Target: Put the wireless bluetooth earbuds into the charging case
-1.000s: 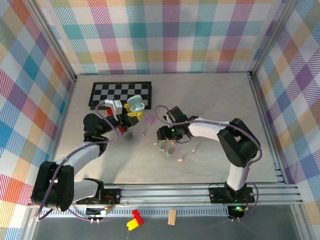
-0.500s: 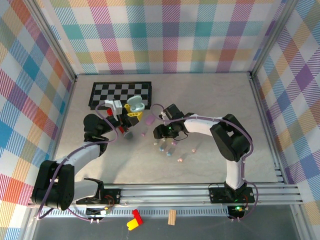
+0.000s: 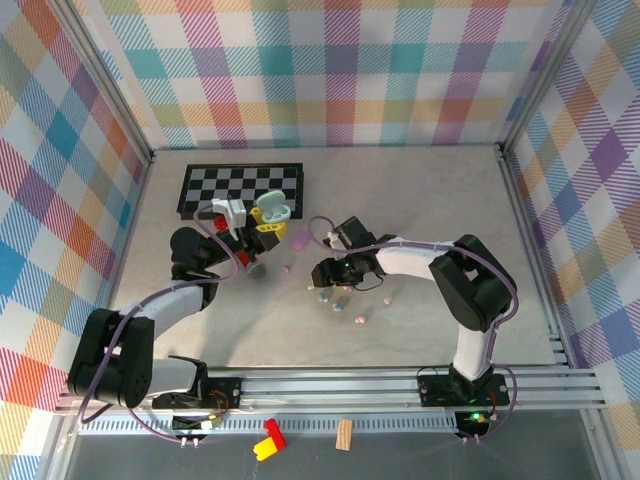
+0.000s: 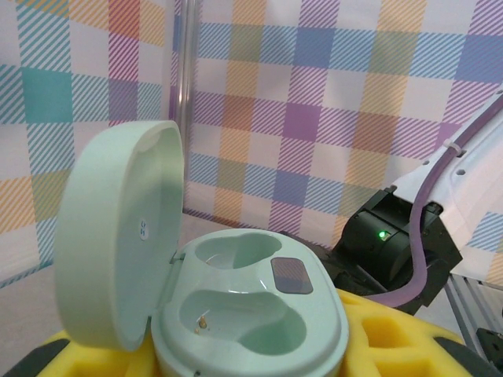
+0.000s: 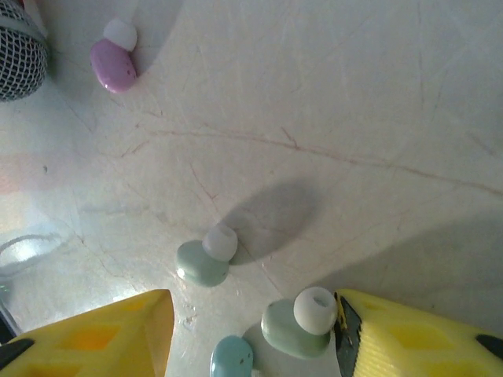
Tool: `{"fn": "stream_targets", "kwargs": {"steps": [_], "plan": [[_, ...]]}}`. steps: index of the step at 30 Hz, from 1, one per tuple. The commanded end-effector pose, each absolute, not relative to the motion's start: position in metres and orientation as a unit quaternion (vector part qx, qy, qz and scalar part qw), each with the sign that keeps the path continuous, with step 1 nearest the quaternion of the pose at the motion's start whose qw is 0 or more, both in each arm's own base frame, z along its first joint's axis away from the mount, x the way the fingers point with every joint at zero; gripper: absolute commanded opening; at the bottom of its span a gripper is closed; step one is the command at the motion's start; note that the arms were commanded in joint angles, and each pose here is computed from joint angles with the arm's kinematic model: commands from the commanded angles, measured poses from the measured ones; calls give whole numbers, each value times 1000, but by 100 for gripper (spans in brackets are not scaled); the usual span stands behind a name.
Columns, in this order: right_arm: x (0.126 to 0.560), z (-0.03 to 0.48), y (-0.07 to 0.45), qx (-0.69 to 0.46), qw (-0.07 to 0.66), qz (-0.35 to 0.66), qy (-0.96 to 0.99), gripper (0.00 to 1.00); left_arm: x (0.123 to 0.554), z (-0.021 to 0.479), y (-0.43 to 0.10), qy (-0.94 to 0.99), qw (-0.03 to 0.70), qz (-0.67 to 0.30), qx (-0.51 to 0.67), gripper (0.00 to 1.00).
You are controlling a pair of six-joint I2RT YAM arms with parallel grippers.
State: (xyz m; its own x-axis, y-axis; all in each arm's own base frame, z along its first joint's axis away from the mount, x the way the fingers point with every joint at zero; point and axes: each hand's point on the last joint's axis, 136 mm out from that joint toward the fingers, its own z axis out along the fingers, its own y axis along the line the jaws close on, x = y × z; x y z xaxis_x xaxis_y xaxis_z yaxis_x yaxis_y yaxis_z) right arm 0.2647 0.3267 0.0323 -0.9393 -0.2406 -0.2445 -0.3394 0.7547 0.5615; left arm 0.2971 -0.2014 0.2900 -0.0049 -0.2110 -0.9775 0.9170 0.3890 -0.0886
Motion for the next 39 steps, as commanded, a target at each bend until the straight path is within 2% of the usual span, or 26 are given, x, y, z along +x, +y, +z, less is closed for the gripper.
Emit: {"fn": "stream_targets", "kwargs": {"steps": [1,4,12,24,30,39], "plan": [[246,40,324,-152,58,323,932,57,295,302,-198,525,645,-448,328,25],[250,44,320,-154,73,312,935,60,295,302,-198,524,646,-448,328,25],[264,58,317,-210,114,276,931,61,293,306,-190,525,656,-439,321,25],[277,28,343,-265,72,277,921,59,288,314,-178,520,674,-427,307,24],[256,21,333,-251,46,292,922,57,286,318,-175,517,677,-425,305,24],[246,25,322,-229,52,294,927,54,285,320,-175,515,677,-428,306,24]]}}
